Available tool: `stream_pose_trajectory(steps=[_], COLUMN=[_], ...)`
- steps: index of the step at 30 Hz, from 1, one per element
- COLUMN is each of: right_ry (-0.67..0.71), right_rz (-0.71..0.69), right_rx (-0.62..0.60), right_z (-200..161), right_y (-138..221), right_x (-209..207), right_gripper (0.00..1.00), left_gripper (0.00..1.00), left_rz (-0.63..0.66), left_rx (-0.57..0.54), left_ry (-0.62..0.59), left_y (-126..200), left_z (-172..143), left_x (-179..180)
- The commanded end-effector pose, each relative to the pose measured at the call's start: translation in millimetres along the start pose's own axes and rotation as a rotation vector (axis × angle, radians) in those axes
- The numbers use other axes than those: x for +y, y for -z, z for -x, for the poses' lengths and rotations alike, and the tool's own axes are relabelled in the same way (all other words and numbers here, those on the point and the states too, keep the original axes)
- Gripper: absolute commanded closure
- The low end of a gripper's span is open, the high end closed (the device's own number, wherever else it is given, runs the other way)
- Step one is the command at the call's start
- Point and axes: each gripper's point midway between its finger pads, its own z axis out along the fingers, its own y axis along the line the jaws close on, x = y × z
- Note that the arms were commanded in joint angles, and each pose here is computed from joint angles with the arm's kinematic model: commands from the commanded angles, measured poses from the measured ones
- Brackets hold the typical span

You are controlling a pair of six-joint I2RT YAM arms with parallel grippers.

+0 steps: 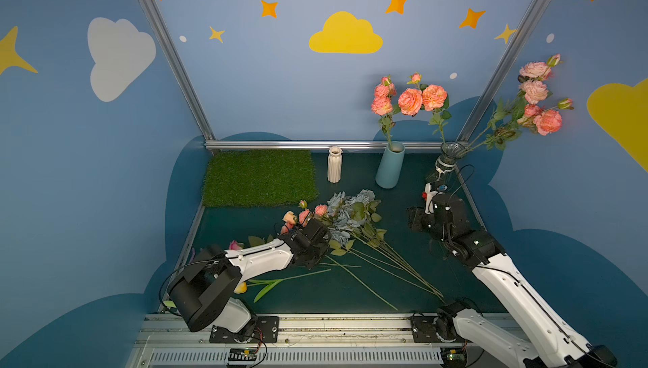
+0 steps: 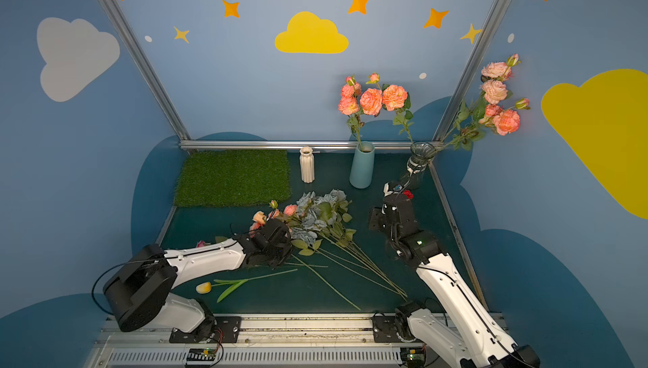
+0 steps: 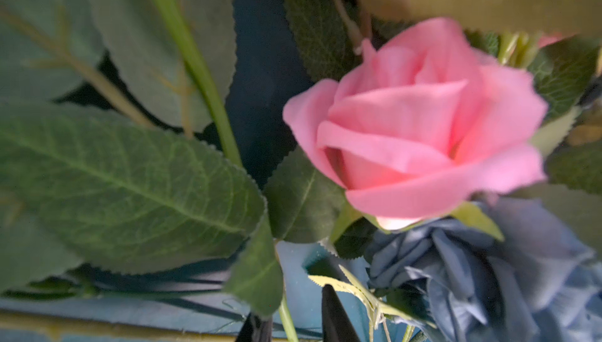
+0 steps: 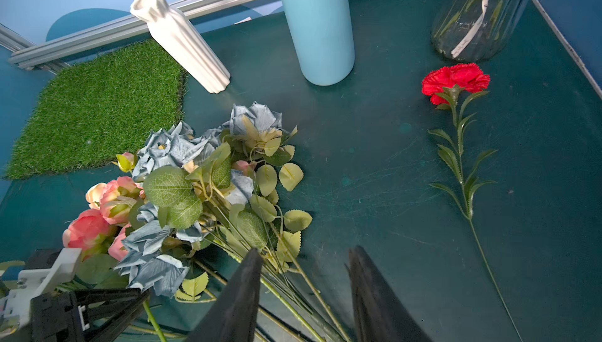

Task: Place the pink flowers into the vase
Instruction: Pick up the flower at the center of the board.

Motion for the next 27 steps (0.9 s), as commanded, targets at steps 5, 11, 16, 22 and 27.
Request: stream_pose_trajectory(steps=[5, 11, 16, 22, 27], right_ry=[-0.018, -0.022, -0.024, -0.022, -0.015], right_rz=[-0.006, -0.008, 0.000, 0.001, 0.007], right_rx=[-0.025, -0.025, -0.025, -0.010, -0.016], right_z=[2, 2, 2, 0, 2], right_y=[7, 7, 7, 2, 3], right_x=[-6, -7, -6, -6, -4], right_gripper=[0.54, 0.54, 0.54, 0.53, 0.54], left_gripper=[0.77, 0.85, 0.91, 0.98, 0.98], left_rz=[0.038, 0.027, 0.007, -0.030, -0.084], left_rx=[0.020, 0.004, -0.078, -0.196, -0.290], left_ry=[0.030, 0.044, 0.007, -0.041, -0.056], left_y=[-15, -13, 6, 34, 58], left_z=[-1, 0, 9, 22, 34], left_x=[13, 15, 9, -1, -8])
